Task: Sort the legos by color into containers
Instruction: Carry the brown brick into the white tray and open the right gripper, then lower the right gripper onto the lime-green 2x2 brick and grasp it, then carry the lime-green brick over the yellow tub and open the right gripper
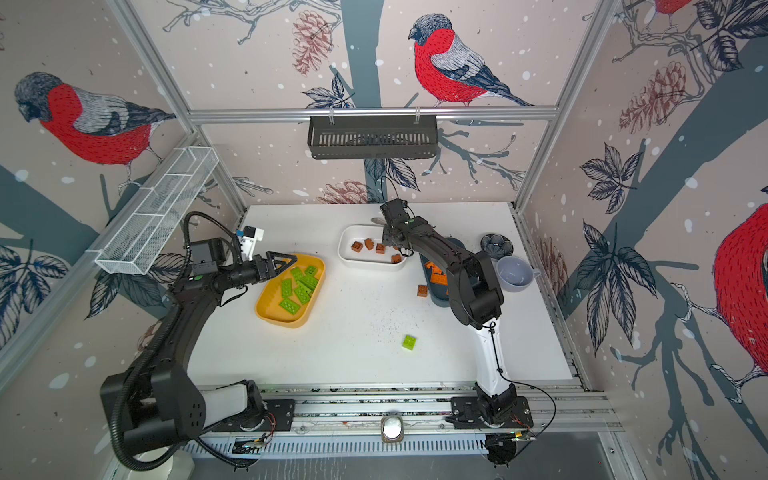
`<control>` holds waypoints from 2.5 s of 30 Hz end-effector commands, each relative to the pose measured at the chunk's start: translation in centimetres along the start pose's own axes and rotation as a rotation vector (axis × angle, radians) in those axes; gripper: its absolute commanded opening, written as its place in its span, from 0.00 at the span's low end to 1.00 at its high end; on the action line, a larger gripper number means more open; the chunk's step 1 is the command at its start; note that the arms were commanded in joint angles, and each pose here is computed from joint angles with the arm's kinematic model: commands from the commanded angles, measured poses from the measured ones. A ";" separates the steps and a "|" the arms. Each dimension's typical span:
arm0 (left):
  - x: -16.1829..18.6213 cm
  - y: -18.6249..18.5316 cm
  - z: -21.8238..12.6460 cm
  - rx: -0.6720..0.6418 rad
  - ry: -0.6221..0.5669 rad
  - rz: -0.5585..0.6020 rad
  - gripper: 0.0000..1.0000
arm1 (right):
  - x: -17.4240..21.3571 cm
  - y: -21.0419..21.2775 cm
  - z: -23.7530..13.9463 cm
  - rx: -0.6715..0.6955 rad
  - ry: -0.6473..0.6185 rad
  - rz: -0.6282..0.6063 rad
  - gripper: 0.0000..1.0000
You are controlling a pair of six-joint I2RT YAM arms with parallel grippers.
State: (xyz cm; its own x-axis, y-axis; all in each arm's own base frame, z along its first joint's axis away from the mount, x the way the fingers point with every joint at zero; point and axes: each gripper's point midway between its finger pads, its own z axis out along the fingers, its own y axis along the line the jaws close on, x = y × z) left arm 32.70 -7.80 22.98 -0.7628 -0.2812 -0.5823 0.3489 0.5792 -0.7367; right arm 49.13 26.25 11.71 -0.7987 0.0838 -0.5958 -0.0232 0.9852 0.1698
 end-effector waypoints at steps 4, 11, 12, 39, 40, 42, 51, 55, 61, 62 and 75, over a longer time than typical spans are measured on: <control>-0.4 -0.5 0.0 0.028 -0.010 0.029 0.88 | 3.0 -0.6 -4.9 -0.024 0.065 0.008 0.70; -0.5 -0.5 0.1 0.029 -0.012 0.032 0.88 | 11.5 -1.4 -11.1 -0.066 0.213 0.016 0.81; -0.5 -0.5 0.1 0.029 -0.010 0.030 0.88 | 12.7 -1.5 -11.9 -0.068 0.236 0.012 0.82; 1.1 0.4 0.4 0.023 0.019 0.046 0.88 | 31.1 -5.5 -13.7 0.133 0.617 0.285 0.64; 1.1 0.4 0.4 0.025 0.019 0.046 0.88 | 31.1 -5.7 -13.5 0.142 0.615 0.288 0.61; 1.1 0.4 0.4 0.026 0.019 0.050 0.88 | 31.1 -6.0 -13.1 0.161 0.609 0.287 0.56; 1.4 0.7 0.6 0.033 0.037 0.049 0.88 | 30.7 -6.6 -11.9 0.190 0.591 0.270 0.45; 1.3 0.6 0.6 0.029 0.041 0.054 0.88 | 31.3 -7.2 -11.6 0.210 0.600 0.261 0.40; 1.3 0.7 0.5 0.016 0.042 0.045 0.88 | 27.6 -4.7 -11.6 0.131 0.515 0.159 0.28; 1.2 0.7 0.5 0.014 0.039 0.044 0.88 | 26.5 -3.8 -11.7 0.104 0.491 0.135 0.28; -0.8 1.3 -0.9 -0.079 -0.017 0.007 0.88 | 16.0 18.4 -14.0 -0.569 0.303 -0.034 0.23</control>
State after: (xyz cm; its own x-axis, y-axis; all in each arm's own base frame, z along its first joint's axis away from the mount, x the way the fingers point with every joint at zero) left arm 33.18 -6.87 22.77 -0.7520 -0.2679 -0.6023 0.3416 0.6230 -0.7037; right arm 27.56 39.66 14.08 -0.9408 -0.0290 -0.3379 -0.2028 0.8468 0.4918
